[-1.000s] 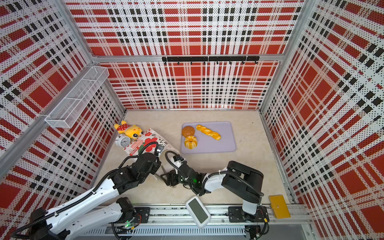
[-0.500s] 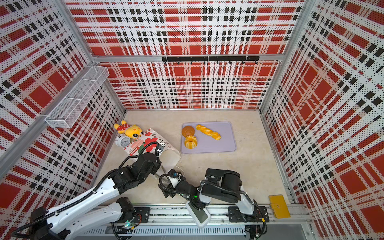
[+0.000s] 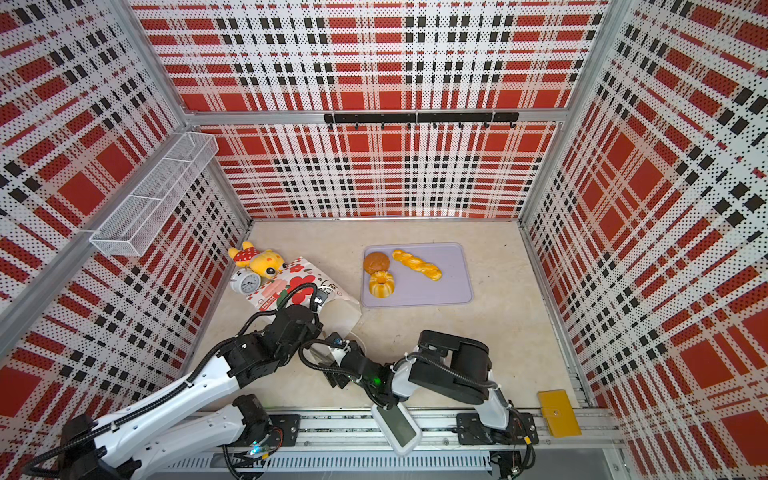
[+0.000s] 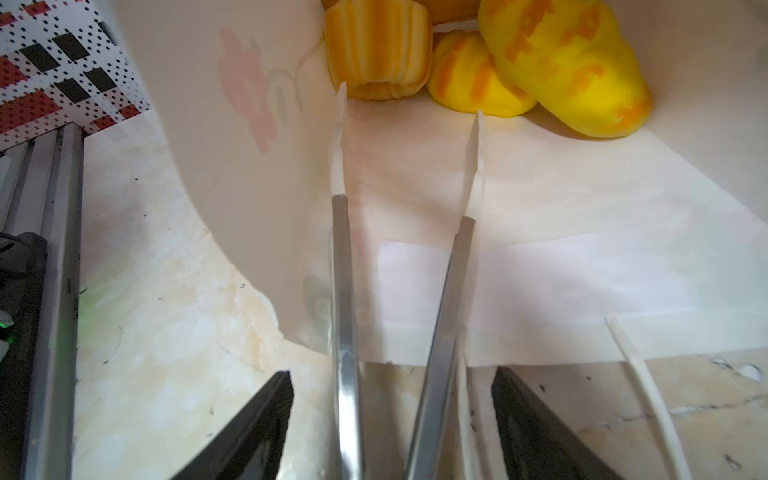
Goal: Take the fake bread out of the paper bag
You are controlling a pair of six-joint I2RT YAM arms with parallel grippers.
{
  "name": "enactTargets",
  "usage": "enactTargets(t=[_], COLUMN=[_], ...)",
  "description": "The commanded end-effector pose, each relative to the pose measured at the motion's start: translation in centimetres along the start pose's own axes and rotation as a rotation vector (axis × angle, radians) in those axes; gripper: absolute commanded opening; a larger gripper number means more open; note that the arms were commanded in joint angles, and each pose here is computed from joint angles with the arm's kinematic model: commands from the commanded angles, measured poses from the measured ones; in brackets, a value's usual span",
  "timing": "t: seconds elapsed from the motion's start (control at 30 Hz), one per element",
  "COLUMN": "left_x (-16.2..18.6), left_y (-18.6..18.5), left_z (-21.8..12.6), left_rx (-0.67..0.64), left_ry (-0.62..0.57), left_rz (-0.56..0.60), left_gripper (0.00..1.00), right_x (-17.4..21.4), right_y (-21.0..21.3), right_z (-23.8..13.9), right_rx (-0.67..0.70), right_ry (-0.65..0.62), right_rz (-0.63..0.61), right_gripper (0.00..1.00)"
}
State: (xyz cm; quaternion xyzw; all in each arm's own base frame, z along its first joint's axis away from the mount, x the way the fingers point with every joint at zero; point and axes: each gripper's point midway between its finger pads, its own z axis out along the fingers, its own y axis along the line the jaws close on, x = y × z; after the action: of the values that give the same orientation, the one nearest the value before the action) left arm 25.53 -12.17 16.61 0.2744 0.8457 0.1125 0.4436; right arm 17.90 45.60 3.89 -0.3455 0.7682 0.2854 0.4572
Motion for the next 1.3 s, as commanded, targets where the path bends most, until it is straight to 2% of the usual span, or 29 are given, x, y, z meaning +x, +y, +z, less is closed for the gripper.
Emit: enactTargets(t=[0.0, 0.13, 0.23, 0.33, 0.5, 0.67, 0.8, 1.0, 1.23, 1.27], left_x=[-1.1, -1.2, -1.4, -1.4, -1.3, -1.1, -1.1, -1.3, -1.7, -1.7], left_y=[0.7, 0.7, 0.8, 0.8, 0.8, 0.8, 0.7, 0.7, 0.7, 0.6], left_z=[0.0, 0.1, 0.1, 0.2, 0.1, 0.0, 0.0, -0.1, -0.3, -0.3], left_rx=[-0.005, 0.002, 0.005, 0.007, 0.006, 0.006, 0.007, 0.006, 0.014, 0.015], left_ry=[-0.024, -0.026, -0.03, -0.028, -0.026, -0.027, -0.026, -0.036, -0.055, -0.055], left_rz=[-0.049, -0.06, -0.067, -0.067, -0.07, -0.067, -0.064, -0.067, -0.076, -0.078], left_gripper=[0.0, 0.0, 0.0, 0.0, 0.0, 0.0, 0.0, 0.0, 0.0, 0.0], right_x=[1.8, 2.0, 1.3, 0.2, -2.4, -4.4, -5.0, -5.6, -7.6, -7.8], right_y=[0.2, -0.9, -2.0, -3.1, -3.5, -2.9, -3.2, -3.0, -0.2, -0.3], right_z=[1.1, 1.1, 0.2, -1.1, -3.1, -4.8, -5.7, -6.9, -6.9, -6.8], right_rx=[-0.007, 0.029, 0.068, 0.083, 0.062, -0.001, -0.015, -0.088, -0.287, -0.3], right_ry=[0.073, 0.082, 0.062, 0.024, -0.031, -0.048, -0.014, 0.07, 0.022, 0.005], right_rz=[-0.053, -0.049, -0.036, 0.01, 0.057, 0.071, 0.144, 0.418, 0.745, 0.798], right_gripper=[0.78, 0.7, 0.52, 0.4, 0.3, 0.29, 0.25, 0.17, 0.1, 0.0])
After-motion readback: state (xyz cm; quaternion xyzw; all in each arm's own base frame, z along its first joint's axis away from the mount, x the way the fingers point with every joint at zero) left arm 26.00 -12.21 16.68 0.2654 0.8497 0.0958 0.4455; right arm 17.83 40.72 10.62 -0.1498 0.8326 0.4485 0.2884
